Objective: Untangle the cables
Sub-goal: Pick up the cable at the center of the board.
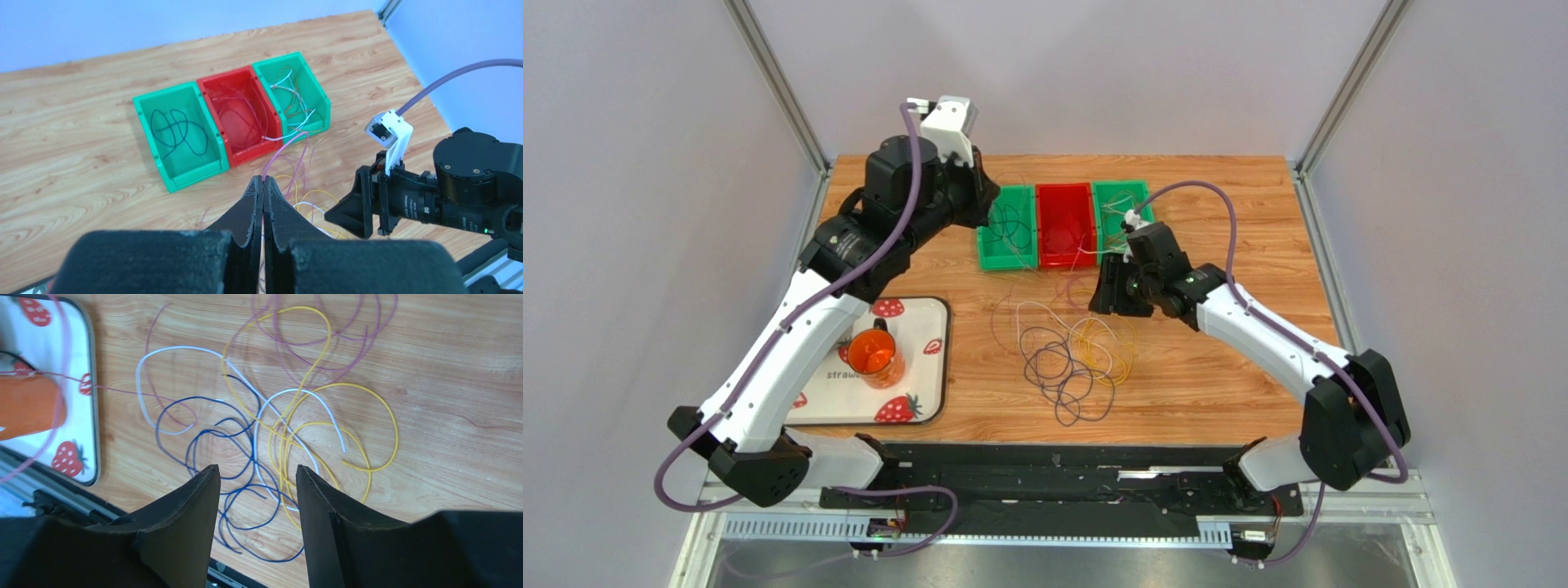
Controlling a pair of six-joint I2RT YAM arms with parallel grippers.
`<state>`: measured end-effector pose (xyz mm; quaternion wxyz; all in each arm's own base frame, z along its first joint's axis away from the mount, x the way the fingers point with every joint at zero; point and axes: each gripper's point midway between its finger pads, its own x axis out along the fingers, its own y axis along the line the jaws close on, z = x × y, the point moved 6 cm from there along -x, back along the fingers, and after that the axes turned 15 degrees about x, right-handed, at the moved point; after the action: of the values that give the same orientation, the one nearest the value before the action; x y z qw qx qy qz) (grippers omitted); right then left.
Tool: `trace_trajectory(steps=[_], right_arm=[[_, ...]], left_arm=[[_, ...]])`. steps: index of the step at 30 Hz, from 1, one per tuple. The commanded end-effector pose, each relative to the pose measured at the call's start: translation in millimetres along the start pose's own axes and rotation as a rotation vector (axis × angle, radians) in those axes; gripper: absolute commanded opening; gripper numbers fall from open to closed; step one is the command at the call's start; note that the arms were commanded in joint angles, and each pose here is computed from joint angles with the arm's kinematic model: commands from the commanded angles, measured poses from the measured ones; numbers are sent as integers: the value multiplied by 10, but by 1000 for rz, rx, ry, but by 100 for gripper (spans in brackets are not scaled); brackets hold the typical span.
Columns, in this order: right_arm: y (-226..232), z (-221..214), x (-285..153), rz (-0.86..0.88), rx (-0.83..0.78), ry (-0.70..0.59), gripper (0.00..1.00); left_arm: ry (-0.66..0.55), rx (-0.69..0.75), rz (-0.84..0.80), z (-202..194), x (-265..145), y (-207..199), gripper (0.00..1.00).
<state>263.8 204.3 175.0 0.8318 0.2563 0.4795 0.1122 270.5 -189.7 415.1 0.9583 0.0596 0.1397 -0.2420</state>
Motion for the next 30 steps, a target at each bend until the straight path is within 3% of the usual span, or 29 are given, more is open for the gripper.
trace_trajectory(steps=[1, 8, 11, 30], right_arm=[[462, 227, -501, 263, -106, -126, 54], [861, 189, -1111, 572, -273, -248, 65], [965, 201, -1208, 623, -311, -278, 67], [1567, 110, -1012, 674, -517, -283, 67]], left_arm=[[-61, 17, -21, 218, -160, 9, 0], [-43, 7, -26, 148, -129, -6, 0], [-40, 3, -35, 130, -126, -22, 0], [-24, -21, -75, 90, -81, -86, 0]])
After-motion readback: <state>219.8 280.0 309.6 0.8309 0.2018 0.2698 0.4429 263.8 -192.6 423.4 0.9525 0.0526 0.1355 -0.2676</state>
